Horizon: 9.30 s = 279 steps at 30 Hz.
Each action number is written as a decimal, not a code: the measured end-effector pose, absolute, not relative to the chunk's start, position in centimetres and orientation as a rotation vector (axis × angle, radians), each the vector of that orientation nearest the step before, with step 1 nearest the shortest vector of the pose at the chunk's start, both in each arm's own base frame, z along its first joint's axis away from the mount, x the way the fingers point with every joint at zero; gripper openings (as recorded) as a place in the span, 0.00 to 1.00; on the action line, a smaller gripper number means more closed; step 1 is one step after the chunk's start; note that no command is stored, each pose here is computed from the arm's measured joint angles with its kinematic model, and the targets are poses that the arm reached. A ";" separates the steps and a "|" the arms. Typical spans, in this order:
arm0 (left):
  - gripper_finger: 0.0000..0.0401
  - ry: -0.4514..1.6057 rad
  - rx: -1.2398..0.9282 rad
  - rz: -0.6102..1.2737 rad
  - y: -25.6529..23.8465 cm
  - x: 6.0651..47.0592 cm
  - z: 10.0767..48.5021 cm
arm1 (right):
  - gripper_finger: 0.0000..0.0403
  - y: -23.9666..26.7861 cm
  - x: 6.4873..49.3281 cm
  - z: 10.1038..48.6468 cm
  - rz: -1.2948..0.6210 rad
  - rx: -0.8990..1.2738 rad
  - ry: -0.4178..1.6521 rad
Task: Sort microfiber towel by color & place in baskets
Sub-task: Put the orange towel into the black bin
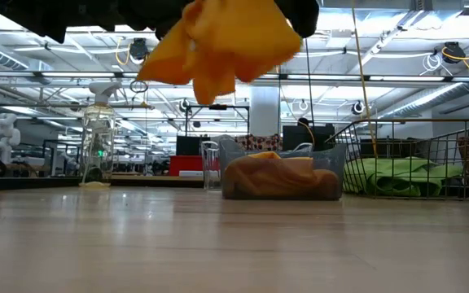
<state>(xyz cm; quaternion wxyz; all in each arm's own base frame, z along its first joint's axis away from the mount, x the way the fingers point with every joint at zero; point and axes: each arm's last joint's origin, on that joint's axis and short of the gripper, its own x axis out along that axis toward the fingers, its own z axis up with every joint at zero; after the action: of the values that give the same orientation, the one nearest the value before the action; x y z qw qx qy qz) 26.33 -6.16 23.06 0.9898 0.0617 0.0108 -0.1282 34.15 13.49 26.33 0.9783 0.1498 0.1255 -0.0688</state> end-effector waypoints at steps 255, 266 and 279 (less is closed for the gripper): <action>0.72 0.249 -0.014 0.139 -2.4 20.2 21.6 | 0.00 -5.1 35.5 19.9 -0.474 0.136 1.247; 0.72 0.249 -0.015 0.139 -2.4 20.2 21.6 | 0.00 -5.0 34.8 17.6 -0.485 0.179 1.239; 0.72 0.258 -0.012 0.139 -2.4 20.2 21.5 | 0.04 -2.5 34.6 22.4 -0.434 0.102 1.194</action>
<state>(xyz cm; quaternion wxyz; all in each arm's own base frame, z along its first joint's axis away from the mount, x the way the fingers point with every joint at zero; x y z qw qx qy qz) 20.18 -2.44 21.49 0.9893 -0.0060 0.1283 0.0691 34.58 -2.55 22.40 0.8037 0.0475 0.5575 -0.2026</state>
